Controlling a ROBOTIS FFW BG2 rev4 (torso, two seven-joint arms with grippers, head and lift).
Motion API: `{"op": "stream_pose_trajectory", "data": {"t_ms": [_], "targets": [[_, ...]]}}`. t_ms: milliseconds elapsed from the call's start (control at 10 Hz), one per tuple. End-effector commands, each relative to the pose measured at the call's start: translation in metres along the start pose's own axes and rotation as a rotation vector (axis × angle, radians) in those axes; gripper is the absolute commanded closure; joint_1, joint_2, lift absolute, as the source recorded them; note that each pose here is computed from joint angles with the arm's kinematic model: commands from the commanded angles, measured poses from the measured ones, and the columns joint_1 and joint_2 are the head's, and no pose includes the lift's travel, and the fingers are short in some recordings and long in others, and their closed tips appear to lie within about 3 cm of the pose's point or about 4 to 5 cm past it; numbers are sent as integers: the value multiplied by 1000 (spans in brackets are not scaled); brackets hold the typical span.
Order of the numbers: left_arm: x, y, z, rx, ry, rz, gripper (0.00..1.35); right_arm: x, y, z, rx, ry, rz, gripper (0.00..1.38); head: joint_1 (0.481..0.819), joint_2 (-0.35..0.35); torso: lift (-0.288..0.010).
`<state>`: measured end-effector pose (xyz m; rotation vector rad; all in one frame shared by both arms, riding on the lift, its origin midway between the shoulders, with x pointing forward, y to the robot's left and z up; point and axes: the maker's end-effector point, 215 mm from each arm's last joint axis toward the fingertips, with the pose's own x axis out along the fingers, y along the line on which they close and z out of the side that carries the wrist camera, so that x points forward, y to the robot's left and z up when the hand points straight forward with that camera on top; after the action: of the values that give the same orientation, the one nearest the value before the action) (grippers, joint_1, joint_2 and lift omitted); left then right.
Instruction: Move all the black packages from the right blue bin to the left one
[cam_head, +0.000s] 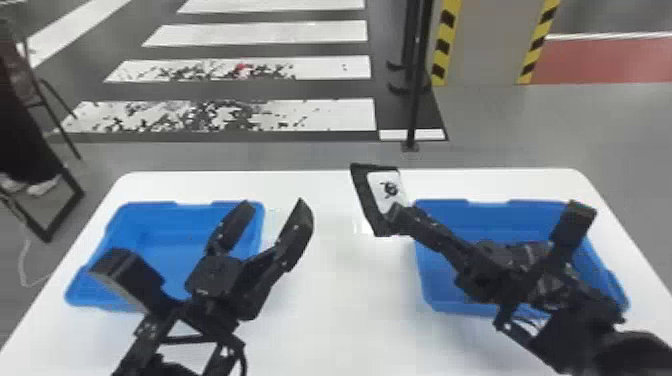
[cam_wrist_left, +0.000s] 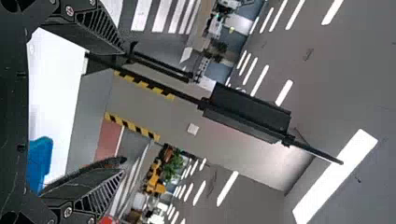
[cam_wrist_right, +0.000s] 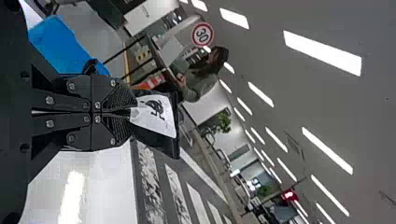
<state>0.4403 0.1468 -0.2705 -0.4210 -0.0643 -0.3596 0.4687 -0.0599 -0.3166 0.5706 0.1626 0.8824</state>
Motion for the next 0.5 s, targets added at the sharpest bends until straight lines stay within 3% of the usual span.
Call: {"op": "stream_pose_trajectory", "data": {"t_ms": [0,400], "targets": [[8,-11,-9,-71,37,-41,134,15,28,-22,14,41,61,1147,695,100,-132],[9,-18,-27,-60,107,-63,134,34,68,-45,58,78,149,1147,695,144,-132]]}}
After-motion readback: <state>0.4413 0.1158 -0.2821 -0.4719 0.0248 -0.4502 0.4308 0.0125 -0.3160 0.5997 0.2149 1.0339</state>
